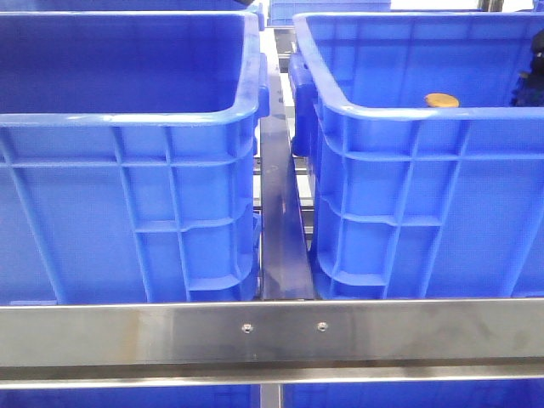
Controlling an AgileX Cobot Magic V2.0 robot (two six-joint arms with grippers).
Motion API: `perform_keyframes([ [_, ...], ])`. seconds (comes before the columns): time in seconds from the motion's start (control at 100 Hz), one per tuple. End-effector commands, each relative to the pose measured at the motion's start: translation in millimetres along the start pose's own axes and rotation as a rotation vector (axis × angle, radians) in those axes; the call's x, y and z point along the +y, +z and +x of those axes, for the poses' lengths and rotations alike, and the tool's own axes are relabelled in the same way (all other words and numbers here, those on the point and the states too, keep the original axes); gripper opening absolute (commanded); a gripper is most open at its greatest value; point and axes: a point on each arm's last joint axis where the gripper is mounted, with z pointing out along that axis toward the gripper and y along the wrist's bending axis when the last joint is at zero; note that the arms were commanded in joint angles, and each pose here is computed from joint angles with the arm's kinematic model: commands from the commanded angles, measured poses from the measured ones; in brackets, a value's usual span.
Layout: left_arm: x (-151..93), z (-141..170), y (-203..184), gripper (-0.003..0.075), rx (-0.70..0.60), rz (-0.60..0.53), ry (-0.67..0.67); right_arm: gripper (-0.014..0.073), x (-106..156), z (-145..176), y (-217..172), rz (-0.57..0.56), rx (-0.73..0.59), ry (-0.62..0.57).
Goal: Pick red and yellow buttons and place in box
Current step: 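Release the left gripper and move the red button into the crate with the right gripper, then set the red button down beside the yellow one and open the right gripper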
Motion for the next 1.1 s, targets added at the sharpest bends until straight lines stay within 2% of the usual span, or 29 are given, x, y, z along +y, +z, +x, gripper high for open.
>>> perform_keyframes([
  [0.0,-10.8,-15.5,-17.5,0.0661,-0.102,0.007,-0.005,0.0281,18.0,-22.0,-2.4,-0.081,-0.078,-0.046],
  [0.19,-10.8,-15.5,-17.5,0.0661,-0.102,0.007,-0.005,0.0281,18.0,-10.0,16.2,-0.045,-0.038,-0.118],
  [0.73,-10.9,-15.6,-17.5,0.0661,-0.103,0.008,-0.006,0.0286,2.7,5.6,32.1,0.01,0.014,-0.101],
  [0.78,-11.0,-15.7,-17.5,0.0661,-0.104,0.009,-0.007,0.0316,2.7,5.6,32.1,0.01,0.014,-0.101],
  [0.95,-11.0,-15.7,-17.5,0.0661,-0.104,0.009,-0.007,0.0548,3.7,4.3,31.5,0.005,0.006,-0.093],
  [1.02,-11.0,-15.7,-17.5,0.0661,-0.104,0.009,-0.007,0.0591,3.3,3.6,31.1,0.008,0.001,-0.084],
  [1.09,-11.0,-15.7,-17.5,0.0661,-0.104,0.009,-0.007,0.0596,1.7,2.8,30.7,0.013,-0.007,-0.068],
])
